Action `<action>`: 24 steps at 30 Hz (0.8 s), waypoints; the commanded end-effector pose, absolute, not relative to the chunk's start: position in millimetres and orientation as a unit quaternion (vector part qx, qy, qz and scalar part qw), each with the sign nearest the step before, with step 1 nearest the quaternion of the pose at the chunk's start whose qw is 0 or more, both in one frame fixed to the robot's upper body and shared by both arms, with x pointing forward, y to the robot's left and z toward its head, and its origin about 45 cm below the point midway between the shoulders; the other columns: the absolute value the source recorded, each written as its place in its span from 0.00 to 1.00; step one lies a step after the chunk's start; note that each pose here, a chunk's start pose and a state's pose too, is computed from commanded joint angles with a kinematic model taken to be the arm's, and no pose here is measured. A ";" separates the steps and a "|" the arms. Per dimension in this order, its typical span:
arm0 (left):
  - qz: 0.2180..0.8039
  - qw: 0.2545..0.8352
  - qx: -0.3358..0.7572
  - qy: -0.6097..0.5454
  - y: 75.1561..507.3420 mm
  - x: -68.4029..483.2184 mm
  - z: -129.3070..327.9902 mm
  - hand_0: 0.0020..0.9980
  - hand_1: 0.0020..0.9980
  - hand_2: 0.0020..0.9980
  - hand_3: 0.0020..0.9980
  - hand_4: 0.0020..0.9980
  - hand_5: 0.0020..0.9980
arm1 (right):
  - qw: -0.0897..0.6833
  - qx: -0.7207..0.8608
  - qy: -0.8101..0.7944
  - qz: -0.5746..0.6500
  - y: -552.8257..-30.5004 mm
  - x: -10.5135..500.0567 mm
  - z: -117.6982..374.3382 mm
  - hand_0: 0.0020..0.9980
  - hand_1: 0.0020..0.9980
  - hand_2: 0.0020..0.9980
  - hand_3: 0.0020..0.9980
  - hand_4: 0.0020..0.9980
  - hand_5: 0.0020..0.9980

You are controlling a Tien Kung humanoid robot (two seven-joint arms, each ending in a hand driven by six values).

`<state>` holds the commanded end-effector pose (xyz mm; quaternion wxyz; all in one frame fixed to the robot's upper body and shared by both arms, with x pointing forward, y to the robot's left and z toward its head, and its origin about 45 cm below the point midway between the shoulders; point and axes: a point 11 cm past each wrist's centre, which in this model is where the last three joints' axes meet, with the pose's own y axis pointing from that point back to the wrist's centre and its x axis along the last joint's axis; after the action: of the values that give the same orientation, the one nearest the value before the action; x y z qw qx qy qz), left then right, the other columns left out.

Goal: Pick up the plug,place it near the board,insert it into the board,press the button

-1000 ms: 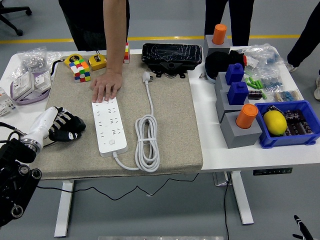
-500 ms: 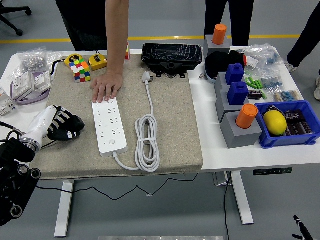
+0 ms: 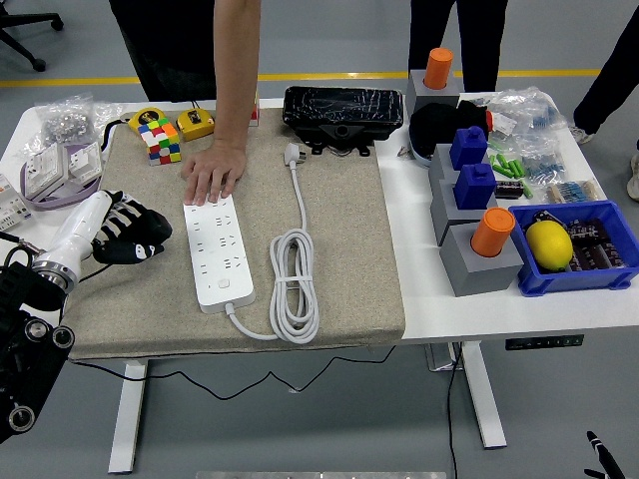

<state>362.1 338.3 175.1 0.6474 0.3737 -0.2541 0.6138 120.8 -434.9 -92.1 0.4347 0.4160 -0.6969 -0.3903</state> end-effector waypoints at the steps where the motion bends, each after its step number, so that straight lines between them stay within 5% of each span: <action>1: 0.613 0.649 0.372 -0.255 337.2 362.3 176.2 0.29 0.33 0.32 0.48 0.70 0.00 | 0.435 0.416 -0.697 -0.390 -434.8 120.9 -92.1 0.81 0.75 0.73 0.77 1.00 1.00; 4: 0.609 0.658 0.360 -0.259 330.0 363.5 183.3 0.30 0.37 0.34 0.50 0.63 0.00 | 0.434 0.416 -0.697 -0.390 -435.0 121.3 -91.9 0.81 0.75 0.73 0.77 1.00 1.00; 24: 0.537 0.699 0.357 -0.310 287.3 377.9 203.7 0.31 0.42 0.35 0.49 0.60 0.00 | 0.434 0.416 -0.698 -0.389 -436.3 122.6 -91.1 0.81 0.75 0.73 0.77 1.00 1.00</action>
<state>377.9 287.3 203.7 0.6988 0.3573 -0.3096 0.5368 122.6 -436.3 -91.1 0.4341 0.4157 -0.6981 -0.3890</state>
